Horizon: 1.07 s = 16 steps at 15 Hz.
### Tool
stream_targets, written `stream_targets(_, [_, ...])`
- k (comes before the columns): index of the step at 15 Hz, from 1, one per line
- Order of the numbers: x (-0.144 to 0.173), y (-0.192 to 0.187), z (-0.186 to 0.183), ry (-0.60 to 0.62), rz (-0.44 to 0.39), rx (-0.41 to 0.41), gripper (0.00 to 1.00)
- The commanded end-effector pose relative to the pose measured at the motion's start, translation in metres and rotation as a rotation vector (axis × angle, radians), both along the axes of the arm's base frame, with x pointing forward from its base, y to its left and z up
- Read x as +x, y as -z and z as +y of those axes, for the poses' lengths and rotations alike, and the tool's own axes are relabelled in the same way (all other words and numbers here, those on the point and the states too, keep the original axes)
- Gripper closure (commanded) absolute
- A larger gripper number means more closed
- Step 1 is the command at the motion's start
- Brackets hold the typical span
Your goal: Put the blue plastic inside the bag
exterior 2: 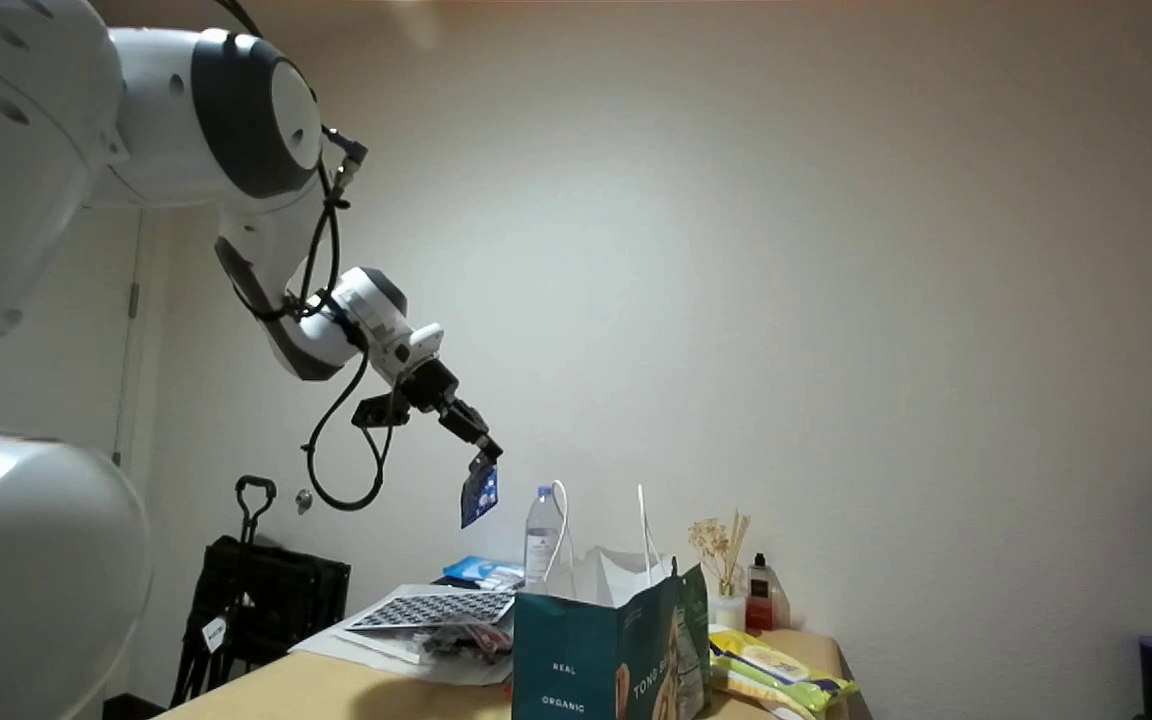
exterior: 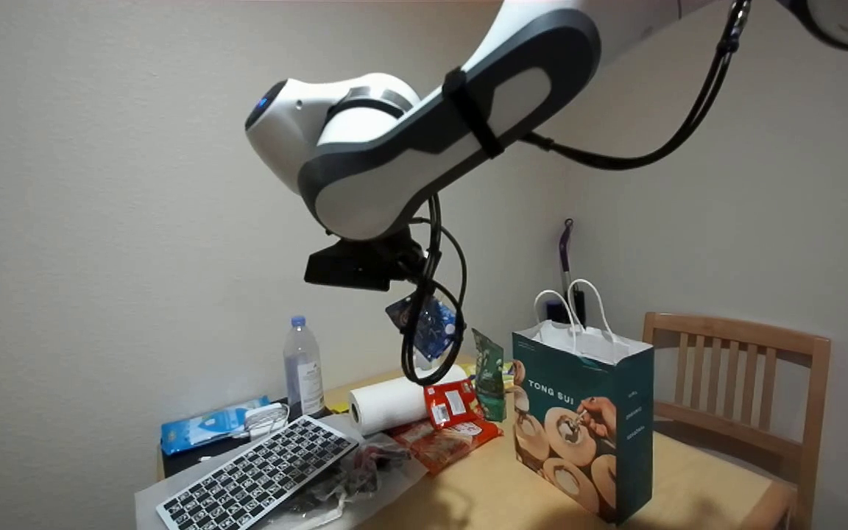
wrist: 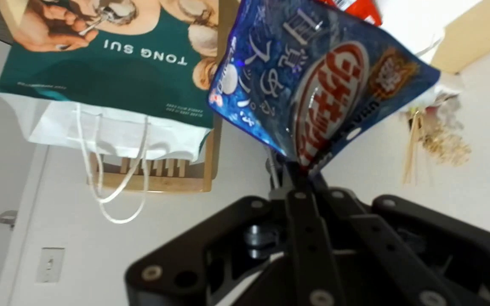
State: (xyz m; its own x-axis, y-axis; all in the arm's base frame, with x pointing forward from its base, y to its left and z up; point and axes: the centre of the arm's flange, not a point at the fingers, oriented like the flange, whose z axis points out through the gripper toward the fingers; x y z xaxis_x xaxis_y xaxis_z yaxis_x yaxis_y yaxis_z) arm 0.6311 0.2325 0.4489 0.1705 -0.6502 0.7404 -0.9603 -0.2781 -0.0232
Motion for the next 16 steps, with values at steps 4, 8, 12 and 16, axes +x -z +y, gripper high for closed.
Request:
stream_targets(4, [-0.082,-0.040,-0.058,0.299,-0.097,-0.029,0.99])
stream_targets(8, [-0.066,-0.042,-0.053,0.313,-0.099,-0.017,0.97])
stream_targets(12, [-0.069,-0.046,-0.062,0.316,-0.108,-0.037,0.99])
stream_targets(16, [-0.085,-0.077,-0.091,0.395,-0.163,-0.092,0.99])
